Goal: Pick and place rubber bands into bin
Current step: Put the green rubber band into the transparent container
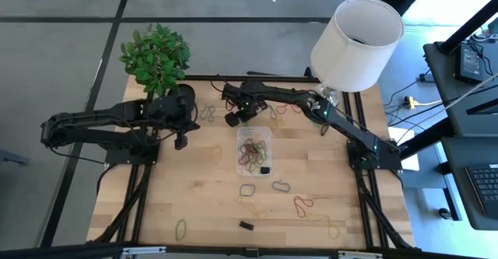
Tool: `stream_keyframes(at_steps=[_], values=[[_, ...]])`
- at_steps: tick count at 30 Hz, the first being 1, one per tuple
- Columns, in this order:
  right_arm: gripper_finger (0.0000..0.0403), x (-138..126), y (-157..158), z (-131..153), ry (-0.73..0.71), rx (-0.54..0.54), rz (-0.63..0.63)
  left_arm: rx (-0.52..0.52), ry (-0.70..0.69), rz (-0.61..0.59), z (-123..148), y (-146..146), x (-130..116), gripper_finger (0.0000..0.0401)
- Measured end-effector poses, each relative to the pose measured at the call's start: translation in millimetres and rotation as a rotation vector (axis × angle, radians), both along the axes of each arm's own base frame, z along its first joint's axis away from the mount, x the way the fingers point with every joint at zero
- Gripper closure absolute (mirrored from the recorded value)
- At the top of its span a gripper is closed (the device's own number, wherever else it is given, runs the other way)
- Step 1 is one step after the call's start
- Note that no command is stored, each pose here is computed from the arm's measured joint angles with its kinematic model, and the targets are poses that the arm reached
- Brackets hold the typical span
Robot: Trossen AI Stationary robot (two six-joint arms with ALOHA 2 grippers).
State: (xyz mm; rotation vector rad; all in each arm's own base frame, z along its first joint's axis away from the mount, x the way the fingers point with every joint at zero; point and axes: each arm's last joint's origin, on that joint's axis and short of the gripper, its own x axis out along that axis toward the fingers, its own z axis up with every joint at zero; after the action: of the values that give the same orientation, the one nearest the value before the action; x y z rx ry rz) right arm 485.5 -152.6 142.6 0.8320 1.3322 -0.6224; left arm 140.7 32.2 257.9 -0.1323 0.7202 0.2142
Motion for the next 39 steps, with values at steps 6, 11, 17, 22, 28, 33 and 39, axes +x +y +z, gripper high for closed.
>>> stream_keyframes(at_steps=[6,11,17,22,28,33,39], values=[[0.0392,1.8,-0.3,14.7,-0.042,-0.070,0.053,0.000,-0.002,0.000,0.1,0.0,0.1,0.0398],[0.0397,-3.8,-0.9,59.6,-0.122,-0.177,0.079,0.000,-0.003,0.000,0.2,0.0,0.2,0.0398],[0.0400,-22.6,5.9,115.7,-0.157,-0.289,0.121,0.000,-0.003,0.000,0.2,0.0,0.2,0.0398],[0.0401,-30.6,35.4,145.8,-0.183,-0.307,0.195,0.000,-0.003,-0.001,0.2,0.0,0.3,0.0398],[0.0401,-27.4,76.4,148.4,-0.162,-0.317,0.313,0.001,-0.003,-0.001,0.2,0.1,0.4,0.0398],[0.0400,-24.8,101.4,131.8,-0.112,-0.297,0.381,0.001,-0.005,-0.001,0.3,0.1,0.6,0.0398],[0.0384,-28.1,107.2,101.6,-0.020,-0.258,0.340,0.003,-0.006,-0.002,0.4,0.1,0.7,0.0398]])
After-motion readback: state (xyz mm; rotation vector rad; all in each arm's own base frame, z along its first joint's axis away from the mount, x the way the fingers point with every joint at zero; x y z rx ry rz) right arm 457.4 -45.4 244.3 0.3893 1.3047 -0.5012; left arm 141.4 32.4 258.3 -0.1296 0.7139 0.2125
